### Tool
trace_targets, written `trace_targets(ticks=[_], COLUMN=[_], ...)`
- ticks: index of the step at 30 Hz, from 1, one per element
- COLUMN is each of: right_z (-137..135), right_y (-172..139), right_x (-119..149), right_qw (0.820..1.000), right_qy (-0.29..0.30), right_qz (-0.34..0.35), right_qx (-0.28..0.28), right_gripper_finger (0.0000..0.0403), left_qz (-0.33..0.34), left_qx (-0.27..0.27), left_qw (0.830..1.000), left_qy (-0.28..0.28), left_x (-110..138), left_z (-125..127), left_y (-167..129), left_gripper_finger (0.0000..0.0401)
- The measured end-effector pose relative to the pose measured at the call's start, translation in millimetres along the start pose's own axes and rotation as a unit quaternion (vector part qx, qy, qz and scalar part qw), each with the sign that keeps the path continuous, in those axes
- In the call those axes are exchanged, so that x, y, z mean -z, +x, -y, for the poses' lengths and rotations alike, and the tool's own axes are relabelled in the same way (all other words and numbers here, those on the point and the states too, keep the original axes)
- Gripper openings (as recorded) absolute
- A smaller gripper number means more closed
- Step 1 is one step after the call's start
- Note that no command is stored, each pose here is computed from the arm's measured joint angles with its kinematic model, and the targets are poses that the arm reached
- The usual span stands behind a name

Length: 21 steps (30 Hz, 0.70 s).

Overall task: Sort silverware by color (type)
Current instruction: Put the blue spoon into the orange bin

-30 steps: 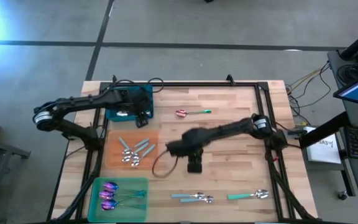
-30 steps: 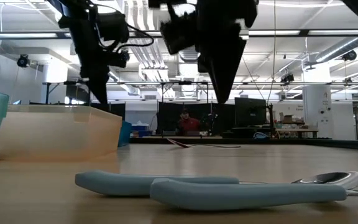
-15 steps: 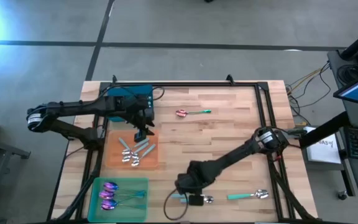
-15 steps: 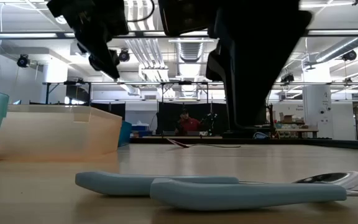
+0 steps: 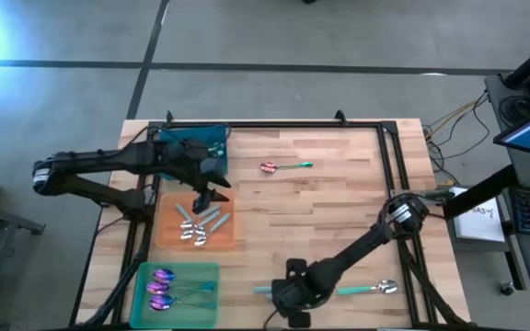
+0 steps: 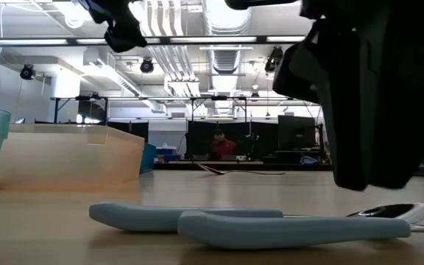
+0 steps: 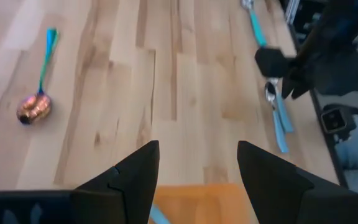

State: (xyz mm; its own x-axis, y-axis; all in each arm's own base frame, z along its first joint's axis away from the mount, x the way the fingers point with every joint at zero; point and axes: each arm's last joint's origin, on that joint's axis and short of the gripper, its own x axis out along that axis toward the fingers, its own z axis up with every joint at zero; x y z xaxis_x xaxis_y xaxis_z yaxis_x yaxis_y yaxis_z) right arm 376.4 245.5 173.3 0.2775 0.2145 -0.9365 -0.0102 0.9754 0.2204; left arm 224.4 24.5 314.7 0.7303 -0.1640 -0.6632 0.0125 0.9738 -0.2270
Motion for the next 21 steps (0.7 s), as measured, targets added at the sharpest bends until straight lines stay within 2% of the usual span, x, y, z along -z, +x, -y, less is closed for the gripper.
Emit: trace_targets(ticks=[9, 21], right_z=[1.2, -0.2], right_y=[6.6, 14.1], right_x=[7.0, 10.1], right_qw=[1.000, 1.000], right_qy=[-0.004, 0.006], right_qz=[0.006, 0.004], right_qx=[0.028, 0.013], right_gripper_finger=[0.0084, 0.0084], left_qz=[0.039, 0.049], left_qx=[0.002, 0.002], left_qw=[0.999, 0.999], left_qy=[0.010, 0.016], left_x=[-14.4, -19.3], left_z=[5.7, 7.2], left_y=[-17.7, -22.4], left_gripper_finger=[0.0200, 0.0201])
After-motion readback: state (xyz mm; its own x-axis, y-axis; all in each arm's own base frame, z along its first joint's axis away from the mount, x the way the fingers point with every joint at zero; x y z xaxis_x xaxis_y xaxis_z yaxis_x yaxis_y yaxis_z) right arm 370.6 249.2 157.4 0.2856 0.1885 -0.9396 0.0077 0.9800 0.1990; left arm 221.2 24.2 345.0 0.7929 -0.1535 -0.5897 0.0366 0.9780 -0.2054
